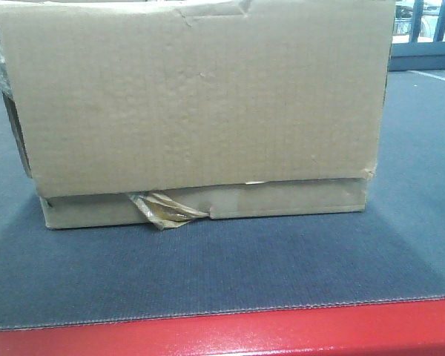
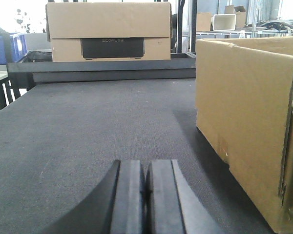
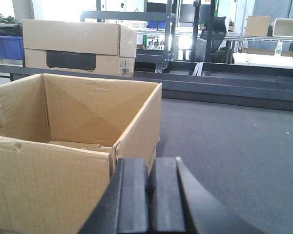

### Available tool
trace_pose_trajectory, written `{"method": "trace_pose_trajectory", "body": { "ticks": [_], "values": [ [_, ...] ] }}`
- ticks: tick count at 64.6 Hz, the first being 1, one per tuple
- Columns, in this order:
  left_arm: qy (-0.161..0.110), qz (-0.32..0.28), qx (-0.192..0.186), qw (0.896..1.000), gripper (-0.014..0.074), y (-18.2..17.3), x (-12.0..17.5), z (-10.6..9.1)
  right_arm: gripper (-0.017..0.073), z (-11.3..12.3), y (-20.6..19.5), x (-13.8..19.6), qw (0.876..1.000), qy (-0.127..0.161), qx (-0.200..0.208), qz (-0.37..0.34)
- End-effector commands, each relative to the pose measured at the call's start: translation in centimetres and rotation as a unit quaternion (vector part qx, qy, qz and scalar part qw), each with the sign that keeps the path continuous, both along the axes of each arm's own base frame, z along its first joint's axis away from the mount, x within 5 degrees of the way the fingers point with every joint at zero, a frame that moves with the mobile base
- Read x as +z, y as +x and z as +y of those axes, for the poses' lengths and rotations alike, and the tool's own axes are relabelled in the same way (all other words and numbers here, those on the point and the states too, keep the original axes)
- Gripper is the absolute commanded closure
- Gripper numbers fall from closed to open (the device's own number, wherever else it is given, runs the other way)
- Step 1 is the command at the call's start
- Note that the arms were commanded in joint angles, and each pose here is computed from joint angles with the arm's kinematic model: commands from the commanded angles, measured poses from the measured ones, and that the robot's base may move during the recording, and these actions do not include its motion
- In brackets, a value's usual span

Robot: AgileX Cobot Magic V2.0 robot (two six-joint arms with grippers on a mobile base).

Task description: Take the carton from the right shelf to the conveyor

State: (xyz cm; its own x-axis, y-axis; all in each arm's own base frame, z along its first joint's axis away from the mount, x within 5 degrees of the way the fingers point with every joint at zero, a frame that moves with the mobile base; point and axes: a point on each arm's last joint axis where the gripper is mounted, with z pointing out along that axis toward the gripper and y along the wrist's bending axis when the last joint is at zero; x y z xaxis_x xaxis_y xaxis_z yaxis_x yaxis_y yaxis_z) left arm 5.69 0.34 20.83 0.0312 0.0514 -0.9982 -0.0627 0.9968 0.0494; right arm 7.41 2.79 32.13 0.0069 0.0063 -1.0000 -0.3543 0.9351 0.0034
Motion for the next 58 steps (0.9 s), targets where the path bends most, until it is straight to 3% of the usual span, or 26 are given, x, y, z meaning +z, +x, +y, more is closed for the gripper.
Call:
{"method": "trace_pose_trajectory", "body": {
  "ticks": [1,58],
  "values": [
    [-0.002,-0.009,-0.002,1.0,0.0601,-0.06,0.17,-0.03,0.0617,-0.09,-0.09,0.24,1.0,0.001,-0.003,-0.015],
    [-0.003,-0.009,0.012,1.0,0.0601,-0.07,0.17,0.14,0.0617,-0.1,-0.09,0.31,1.0,-0.004,-0.004,-0.021]
  ]
}}
